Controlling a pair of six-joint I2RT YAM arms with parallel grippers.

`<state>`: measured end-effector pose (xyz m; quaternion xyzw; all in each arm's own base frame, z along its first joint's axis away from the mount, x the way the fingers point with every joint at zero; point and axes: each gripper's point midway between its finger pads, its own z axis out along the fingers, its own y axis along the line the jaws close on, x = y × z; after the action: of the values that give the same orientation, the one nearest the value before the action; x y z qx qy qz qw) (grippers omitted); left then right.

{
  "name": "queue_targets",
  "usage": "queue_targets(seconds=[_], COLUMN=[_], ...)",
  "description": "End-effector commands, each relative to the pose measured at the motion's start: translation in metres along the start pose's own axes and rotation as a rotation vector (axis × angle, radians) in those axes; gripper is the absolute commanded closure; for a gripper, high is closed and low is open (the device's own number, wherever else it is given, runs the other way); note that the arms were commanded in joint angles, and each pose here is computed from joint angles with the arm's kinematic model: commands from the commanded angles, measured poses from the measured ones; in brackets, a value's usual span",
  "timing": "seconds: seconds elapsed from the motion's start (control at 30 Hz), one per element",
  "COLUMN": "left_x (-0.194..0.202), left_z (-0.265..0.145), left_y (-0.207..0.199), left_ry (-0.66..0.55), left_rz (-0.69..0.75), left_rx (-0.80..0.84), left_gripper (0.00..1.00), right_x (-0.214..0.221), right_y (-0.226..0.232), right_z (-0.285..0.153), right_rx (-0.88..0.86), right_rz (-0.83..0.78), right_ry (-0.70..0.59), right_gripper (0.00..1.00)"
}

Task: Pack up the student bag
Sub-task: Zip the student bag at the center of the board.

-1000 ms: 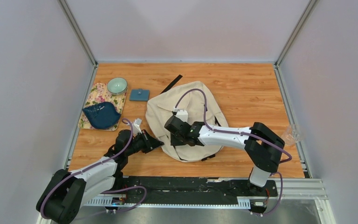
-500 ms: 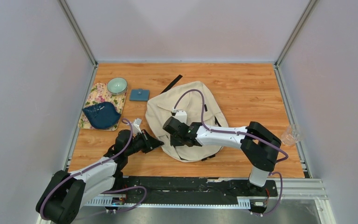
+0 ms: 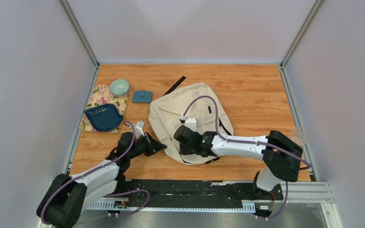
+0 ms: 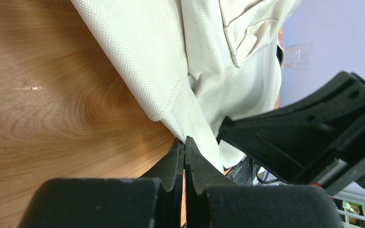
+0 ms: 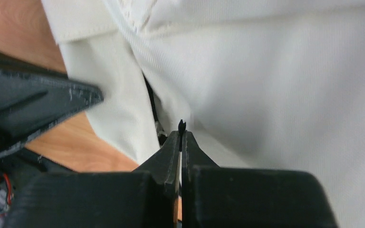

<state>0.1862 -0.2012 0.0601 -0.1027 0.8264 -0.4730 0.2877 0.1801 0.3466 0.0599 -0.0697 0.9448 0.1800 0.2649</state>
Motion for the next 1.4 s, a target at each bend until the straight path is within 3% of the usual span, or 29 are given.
queue_targets(seconds=[0.0, 0.27, 0.63, 1.1, 1.37], left_x=[0.027, 0.025, 0.015, 0.009, 0.013], left_z=[-0.008, -0.005, -0.006, -0.011, -0.014], left_y=[0.029, 0.028, 0.030, 0.037, 0.036], left_ry=[0.051, 0.059, 0.034, 0.025, 0.042], left_rz=[-0.019, -0.027, -0.035, -0.041, -0.027], left_rx=[-0.050, -0.061, -0.067, -0.077, -0.072], left_gripper=[1.00, 1.00, 1.00, 1.00, 1.00], right_x=[0.013, 0.038, 0.064, 0.065, 0.056], right_y=[0.019, 0.023, -0.003, -0.040, -0.027], right_z=[-0.027, -0.053, -0.052, -0.066, -0.069], right_rx=[-0.127, -0.166, -0.098, -0.029, -0.069], right_rz=[-0.013, -0.024, -0.059, -0.011, 0.006], right_ry=[-0.009, 0.003, 0.069, 0.024, -0.004], right_gripper=[1.00, 1.00, 1.00, 1.00, 1.00])
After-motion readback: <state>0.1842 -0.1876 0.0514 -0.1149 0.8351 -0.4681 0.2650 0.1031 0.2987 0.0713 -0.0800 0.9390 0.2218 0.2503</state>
